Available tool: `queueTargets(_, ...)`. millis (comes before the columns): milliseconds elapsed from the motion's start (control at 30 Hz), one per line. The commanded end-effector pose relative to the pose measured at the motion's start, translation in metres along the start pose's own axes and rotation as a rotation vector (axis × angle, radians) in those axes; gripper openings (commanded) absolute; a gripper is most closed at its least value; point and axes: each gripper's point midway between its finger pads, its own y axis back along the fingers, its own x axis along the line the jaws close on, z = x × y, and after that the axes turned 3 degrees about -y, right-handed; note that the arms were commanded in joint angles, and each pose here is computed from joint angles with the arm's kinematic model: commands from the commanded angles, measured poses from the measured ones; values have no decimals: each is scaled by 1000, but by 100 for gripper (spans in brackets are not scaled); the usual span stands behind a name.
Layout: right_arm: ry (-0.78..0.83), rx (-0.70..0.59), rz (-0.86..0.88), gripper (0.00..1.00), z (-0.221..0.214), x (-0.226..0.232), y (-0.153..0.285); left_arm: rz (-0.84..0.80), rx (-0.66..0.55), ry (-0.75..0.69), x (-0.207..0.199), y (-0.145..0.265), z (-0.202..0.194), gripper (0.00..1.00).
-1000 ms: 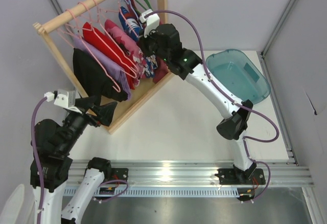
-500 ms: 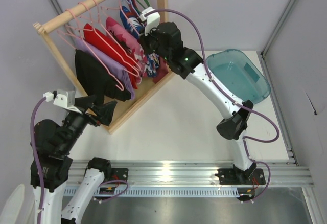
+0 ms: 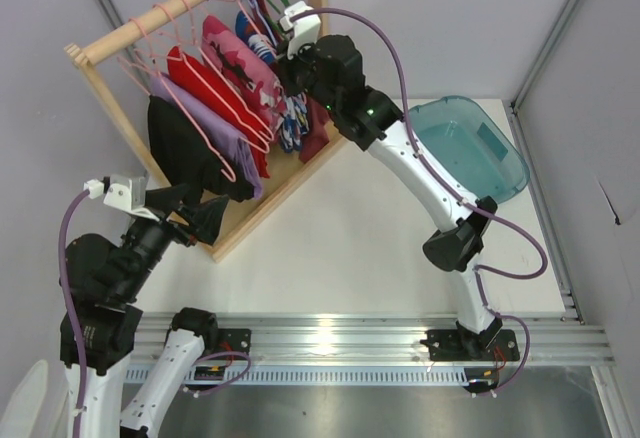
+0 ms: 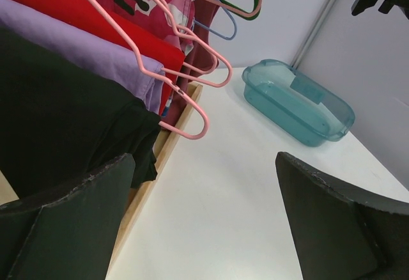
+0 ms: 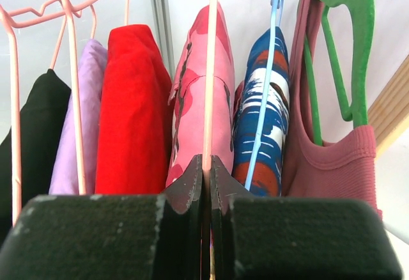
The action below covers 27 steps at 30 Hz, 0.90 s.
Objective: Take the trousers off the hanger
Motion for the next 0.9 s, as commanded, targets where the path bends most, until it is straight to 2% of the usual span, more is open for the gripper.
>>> queueTargets(0,-16,-600,-4,0,201,-3,80,-16,-15,-9,-2,-5,4,99)
queueTargets(133,-22,-616,-6,0,207,-4,95,-24,-16,-5,-4,-4,5,99)
queueTargets(300,-16,-678,10,0,235,1,137,-33,-9,-2,-5,-4,4,100)
queueTargets(400,-7,-633,14,0,232,6,146,-41,-10,2,-7,-4,4,100)
queueTargets(533,-9,-564,-17,0,215,2,150,-64,-13,4,-11,-4,7,99)
queueTargets(600,-18,-474,-30,0,184,0,141,-84,-13,11,-16,-4,9,99)
queueTargets(633,-30,-493,-37,0,191,-3,156,-91,-21,13,-18,-2,13,99)
queueTargets(700,-38,-459,-60,0,170,-7,156,-109,-31,32,-24,-1,27,99)
queueTargets(733,-47,-482,-63,0,178,-9,173,-124,-21,39,-28,-1,28,99)
queueTargets(800,-54,-441,-70,0,162,-11,178,-192,8,58,-40,-4,32,99)
queueTargets(867,-65,-450,-62,0,166,-12,202,-239,-37,55,-52,2,54,99)
